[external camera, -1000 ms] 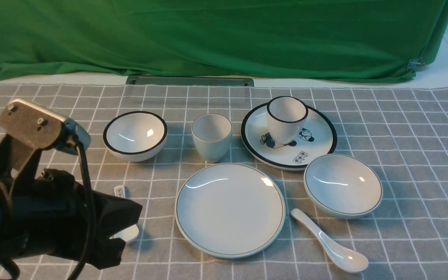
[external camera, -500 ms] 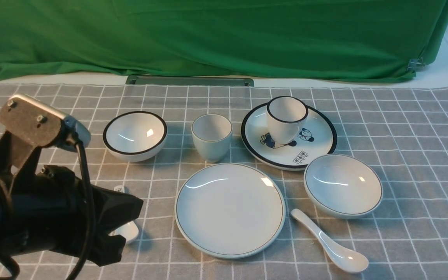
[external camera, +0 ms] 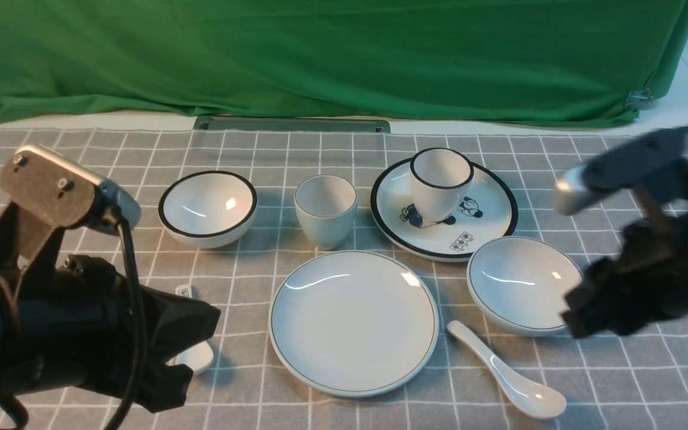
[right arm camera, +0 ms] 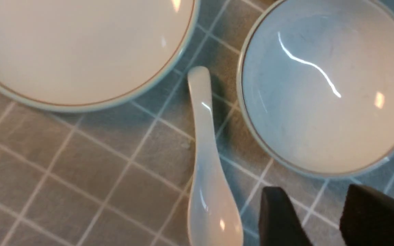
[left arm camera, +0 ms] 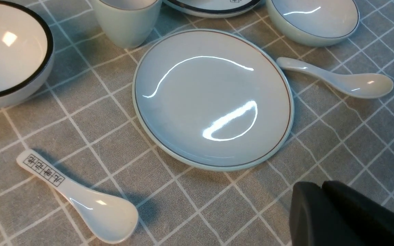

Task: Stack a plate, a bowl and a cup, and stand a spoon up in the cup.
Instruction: Use the right arm to grab a blue rice bowl

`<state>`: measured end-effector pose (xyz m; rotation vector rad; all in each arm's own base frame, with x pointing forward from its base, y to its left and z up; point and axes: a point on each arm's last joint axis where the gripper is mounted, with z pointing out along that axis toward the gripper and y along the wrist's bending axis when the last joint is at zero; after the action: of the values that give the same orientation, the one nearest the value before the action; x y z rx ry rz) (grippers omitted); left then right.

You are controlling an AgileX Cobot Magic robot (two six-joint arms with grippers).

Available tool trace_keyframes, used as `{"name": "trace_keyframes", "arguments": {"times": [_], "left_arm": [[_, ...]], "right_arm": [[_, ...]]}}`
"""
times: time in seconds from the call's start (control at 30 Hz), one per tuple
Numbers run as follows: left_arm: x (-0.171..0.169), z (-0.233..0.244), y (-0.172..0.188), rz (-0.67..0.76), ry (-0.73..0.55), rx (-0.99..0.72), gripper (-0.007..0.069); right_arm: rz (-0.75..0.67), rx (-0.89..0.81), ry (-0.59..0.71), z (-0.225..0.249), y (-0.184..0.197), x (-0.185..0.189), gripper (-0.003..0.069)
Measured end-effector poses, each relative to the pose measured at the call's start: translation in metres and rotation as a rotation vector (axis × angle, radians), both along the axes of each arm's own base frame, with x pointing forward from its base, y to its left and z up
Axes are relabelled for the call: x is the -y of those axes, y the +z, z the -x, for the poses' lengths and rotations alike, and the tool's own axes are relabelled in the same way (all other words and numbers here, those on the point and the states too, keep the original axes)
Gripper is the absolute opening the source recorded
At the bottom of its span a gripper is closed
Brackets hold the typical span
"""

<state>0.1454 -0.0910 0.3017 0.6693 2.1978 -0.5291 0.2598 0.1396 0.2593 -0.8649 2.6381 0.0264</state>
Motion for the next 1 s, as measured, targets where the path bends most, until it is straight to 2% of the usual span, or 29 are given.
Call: {"name": "trace_keyframes", "arguments": {"times": [0.17,0.53,0.77,1.0], "left_arm": [[-0.001,0.003,0.003,0.001,-0.007,0.014,0.0018],[-0.006,0.012,0.015,0.012,-0.015,0.118,0.0018],[-0.006,0.012,0.015,0.010,-0.017,0.121,0.0018],[-0.006,0.012,0.015,0.004,-0.022,0.126,0.0018]], "right_arm": [[0.047,-0.074,0.023,-0.033,-0.032,-0.016,0.0350],[0.074,-0.160,0.015,-0.061,-0.070,-0.027,0.0354],[0.077,-0.179,0.016,-0.068,-0.085,-0.031,0.0355],[0.071,-0.164,0.016,-0.071,-0.078,-0.032,0.0355]]}}
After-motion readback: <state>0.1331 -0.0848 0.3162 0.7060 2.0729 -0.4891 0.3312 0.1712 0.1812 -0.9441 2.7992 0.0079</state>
